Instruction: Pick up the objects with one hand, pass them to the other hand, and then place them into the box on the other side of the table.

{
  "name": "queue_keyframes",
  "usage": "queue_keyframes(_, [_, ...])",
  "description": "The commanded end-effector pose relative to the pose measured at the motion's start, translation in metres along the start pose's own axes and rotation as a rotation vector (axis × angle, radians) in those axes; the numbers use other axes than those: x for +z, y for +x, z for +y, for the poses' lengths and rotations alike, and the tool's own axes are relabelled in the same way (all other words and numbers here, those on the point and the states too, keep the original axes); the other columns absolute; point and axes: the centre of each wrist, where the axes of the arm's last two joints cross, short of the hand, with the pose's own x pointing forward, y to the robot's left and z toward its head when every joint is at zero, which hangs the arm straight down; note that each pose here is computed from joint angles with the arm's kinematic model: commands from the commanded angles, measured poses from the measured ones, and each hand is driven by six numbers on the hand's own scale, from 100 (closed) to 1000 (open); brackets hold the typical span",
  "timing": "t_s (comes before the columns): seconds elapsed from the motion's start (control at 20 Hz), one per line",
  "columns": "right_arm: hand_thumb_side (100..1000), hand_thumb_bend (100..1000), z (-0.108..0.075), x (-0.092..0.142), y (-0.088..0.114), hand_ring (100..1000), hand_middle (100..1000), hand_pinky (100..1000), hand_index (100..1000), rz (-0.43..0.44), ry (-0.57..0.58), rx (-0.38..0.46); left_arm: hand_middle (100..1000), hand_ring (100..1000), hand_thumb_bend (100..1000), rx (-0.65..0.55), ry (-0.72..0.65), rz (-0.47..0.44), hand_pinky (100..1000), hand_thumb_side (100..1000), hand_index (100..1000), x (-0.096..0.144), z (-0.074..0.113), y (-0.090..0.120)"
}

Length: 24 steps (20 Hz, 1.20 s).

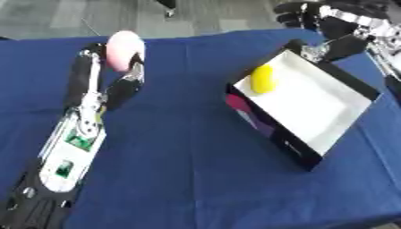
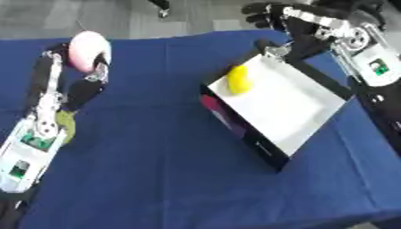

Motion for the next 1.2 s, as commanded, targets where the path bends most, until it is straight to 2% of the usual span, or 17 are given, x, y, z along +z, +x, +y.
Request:
queue_keyframes(0.05, [201, 100, -0.01, -0.002, 0.006, 1000, 1000, 1000, 1000, -0.001, 0.014, 0.046, 627, 744, 100, 0.01, 0.008, -0.037, 779, 473, 628, -0.003, -0.001, 0.008])
queue_keyframes(0.4, [200, 100, -0.004, -0.01, 0.004, 1000, 1000, 1000, 1000, -0.001, 0.053, 0.058, 626, 743, 100, 0.018, -0.023, -0.057, 780, 472, 627, -0.001, -0.014, 0.011])
queue_keyframes(0.8, [192, 100, -0.004, -0.019, 0.01, 1000, 1000, 1000, 1000, -0.032, 0.07, 0.079, 628, 744, 100, 0.029, -0.108, -0.124, 780, 466, 627, -0.001, -0.028, 0.018])
queue_keyframes(1.2, [126, 100, -0.004, -0.025, 0.019, 1000, 1000, 1000, 1000, -0.087, 0.09, 0.119, 629, 744, 100, 0.019, -0.148, -0.157, 782, 444, 626, -0.005, -0.041, 0.022])
